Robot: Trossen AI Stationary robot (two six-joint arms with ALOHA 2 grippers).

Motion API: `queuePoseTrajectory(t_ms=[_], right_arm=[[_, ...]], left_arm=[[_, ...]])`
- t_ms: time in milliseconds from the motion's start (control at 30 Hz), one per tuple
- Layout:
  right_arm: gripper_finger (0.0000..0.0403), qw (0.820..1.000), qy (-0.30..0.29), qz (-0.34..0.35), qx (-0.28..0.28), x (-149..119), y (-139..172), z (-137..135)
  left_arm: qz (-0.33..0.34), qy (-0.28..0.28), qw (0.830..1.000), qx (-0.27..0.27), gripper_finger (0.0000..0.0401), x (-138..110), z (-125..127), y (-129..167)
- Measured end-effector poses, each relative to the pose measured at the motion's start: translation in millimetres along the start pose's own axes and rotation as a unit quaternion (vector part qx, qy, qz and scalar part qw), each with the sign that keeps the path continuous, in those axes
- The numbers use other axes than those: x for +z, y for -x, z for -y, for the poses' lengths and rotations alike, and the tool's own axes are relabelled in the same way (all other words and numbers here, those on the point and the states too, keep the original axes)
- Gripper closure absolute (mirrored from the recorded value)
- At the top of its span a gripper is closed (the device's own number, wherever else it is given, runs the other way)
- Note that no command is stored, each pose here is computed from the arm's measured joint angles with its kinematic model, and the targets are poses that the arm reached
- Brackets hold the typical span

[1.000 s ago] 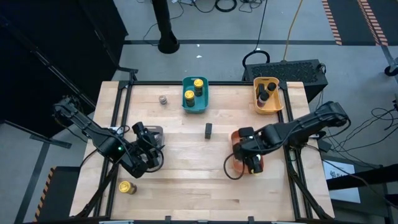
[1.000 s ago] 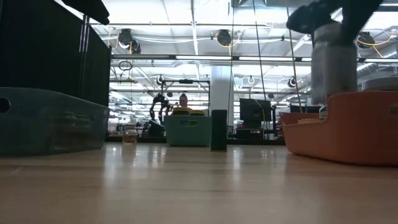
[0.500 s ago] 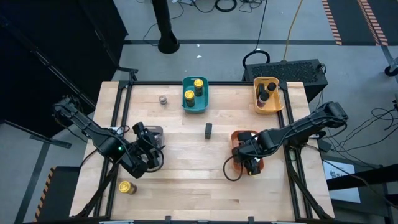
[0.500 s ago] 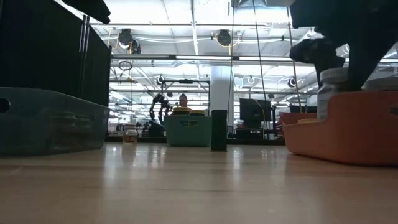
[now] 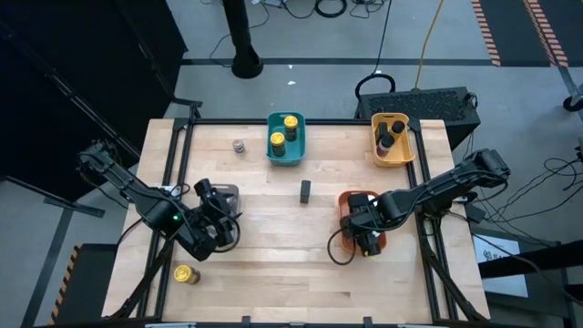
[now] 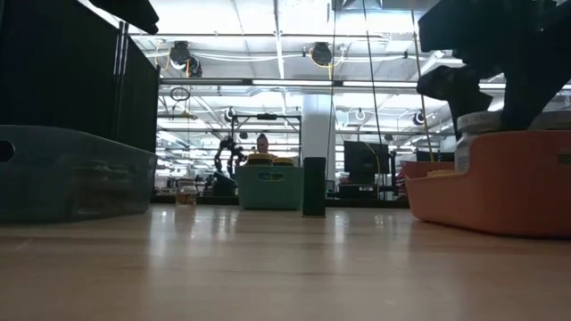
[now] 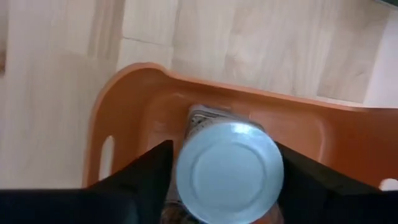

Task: Sort spices by type
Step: Put the white seasoning bottle into the orange bin

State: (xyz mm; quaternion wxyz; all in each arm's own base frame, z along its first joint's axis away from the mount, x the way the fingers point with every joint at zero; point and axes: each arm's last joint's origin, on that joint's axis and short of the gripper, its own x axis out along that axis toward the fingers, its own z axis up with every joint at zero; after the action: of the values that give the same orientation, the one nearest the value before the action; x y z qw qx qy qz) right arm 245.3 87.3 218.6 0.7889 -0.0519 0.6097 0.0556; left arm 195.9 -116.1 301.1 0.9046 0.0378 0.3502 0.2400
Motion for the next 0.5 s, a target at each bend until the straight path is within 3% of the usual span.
queuePoseTrajectory(t_ms=[167, 500], right_arm=[[0.012, 1.0, -0.013, 0.002, -0.012, 0, 0, 1], [0.0112, 0.999, -0.03, -0.009, -0.014, 6, 18, 1]], left_arm=[[0.0, 0.0, 1.0, 0.0, 0.0127, 0, 0, 0], [0.0, 0.0, 1.0, 0.0, 0.0127, 0, 0, 0]])
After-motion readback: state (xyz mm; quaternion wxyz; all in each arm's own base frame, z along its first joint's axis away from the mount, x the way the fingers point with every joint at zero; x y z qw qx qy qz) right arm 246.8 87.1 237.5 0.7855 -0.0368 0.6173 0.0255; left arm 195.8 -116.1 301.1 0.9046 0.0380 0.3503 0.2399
